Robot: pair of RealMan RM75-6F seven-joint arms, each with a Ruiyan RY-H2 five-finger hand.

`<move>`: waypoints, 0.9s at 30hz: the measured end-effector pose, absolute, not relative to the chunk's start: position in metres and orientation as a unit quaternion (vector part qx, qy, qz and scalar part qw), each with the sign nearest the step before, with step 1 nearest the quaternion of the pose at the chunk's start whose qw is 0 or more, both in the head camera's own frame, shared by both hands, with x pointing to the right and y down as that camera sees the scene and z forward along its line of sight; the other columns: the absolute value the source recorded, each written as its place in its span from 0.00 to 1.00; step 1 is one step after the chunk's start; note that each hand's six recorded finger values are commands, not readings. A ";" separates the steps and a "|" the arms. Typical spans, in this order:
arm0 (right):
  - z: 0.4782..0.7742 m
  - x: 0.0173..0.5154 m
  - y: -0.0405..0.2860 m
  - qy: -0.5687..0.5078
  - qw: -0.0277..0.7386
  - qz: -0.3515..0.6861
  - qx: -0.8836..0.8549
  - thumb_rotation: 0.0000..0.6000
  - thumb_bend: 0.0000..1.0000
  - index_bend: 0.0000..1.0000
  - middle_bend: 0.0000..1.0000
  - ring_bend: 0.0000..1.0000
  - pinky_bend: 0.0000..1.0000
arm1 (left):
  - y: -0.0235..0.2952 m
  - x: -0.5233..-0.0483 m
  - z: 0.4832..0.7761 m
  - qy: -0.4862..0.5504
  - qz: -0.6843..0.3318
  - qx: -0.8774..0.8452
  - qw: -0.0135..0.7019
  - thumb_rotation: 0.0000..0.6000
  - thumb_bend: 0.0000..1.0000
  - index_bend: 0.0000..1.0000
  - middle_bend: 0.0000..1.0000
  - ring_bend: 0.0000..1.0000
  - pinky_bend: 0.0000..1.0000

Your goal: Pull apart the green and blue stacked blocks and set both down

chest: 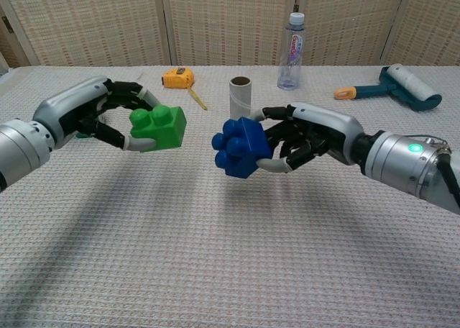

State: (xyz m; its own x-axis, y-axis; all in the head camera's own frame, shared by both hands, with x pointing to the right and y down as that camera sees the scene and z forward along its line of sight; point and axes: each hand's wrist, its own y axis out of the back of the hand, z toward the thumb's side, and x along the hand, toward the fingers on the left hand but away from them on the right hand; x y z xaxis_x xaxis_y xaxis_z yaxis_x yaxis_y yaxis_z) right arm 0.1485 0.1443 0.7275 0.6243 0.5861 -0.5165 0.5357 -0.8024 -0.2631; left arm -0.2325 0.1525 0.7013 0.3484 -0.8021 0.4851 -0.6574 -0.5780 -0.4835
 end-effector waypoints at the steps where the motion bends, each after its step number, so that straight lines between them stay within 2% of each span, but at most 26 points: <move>1: 0.726 0.152 0.144 -0.305 0.061 0.321 -0.895 1.00 0.40 0.86 0.58 0.44 0.58 | 0.156 -0.233 0.705 0.441 -0.357 -0.817 0.102 1.00 0.59 0.63 0.84 0.25 0.00; 10: 0.732 0.178 0.144 -0.266 0.145 0.430 -0.851 1.00 0.40 0.86 0.55 0.40 0.54 | 0.178 -0.235 0.737 0.402 -0.378 -0.829 0.098 1.00 0.59 0.60 0.82 0.22 0.00; 13: 0.737 0.186 0.143 -0.261 0.151 0.455 -0.838 1.00 0.40 0.86 0.53 0.38 0.53 | 0.181 -0.233 0.745 0.399 -0.375 -0.832 0.085 1.00 0.59 0.59 0.80 0.22 0.00; 15: 0.740 0.188 0.143 -0.256 0.150 0.465 -0.834 1.00 0.40 0.82 0.49 0.36 0.51 | 0.183 -0.231 0.750 0.397 -0.375 -0.834 0.080 1.00 0.59 0.56 0.77 0.21 0.00; 16: 0.741 0.188 0.144 -0.251 0.148 0.468 -0.834 1.00 0.40 0.78 0.45 0.35 0.49 | 0.184 -0.230 0.752 0.396 -0.374 -0.835 0.078 1.00 0.59 0.54 0.72 0.20 0.00; 18: 0.742 0.188 0.146 -0.243 0.142 0.472 -0.836 1.00 0.40 0.62 0.32 0.27 0.42 | 0.185 -0.227 0.754 0.389 -0.373 -0.839 0.076 1.00 0.59 0.49 0.55 0.14 0.00; 20: 0.743 0.189 0.148 -0.231 0.134 0.476 -0.838 1.00 0.40 0.40 0.14 0.14 0.31 | 0.185 -0.223 0.755 0.381 -0.371 -0.844 0.075 1.00 0.56 0.39 0.33 0.05 0.00; 22: 0.742 0.190 0.149 -0.218 0.126 0.481 -0.840 1.00 0.40 0.23 0.04 0.05 0.23 | 0.185 -0.221 0.755 0.375 -0.369 -0.847 0.075 1.00 0.51 0.29 0.17 0.00 0.00; 23: 0.742 0.192 0.149 -0.213 0.123 0.483 -0.840 1.00 0.40 0.15 0.01 0.02 0.19 | 0.185 -0.221 0.755 0.372 -0.369 -0.848 0.074 1.00 0.48 0.24 0.11 0.00 0.00; 25: 0.738 0.193 0.148 -0.207 0.119 0.485 -0.841 1.00 0.40 0.06 0.00 0.00 0.14 | 0.185 -0.220 0.754 0.372 -0.369 -0.849 0.074 1.00 0.44 0.16 0.03 0.00 0.00; 27: 0.735 0.193 0.147 -0.204 0.118 0.485 -0.842 1.00 0.40 0.01 0.00 0.00 0.11 | 0.184 -0.220 0.754 0.373 -0.370 -0.848 0.073 1.00 0.43 0.07 0.00 0.00 0.00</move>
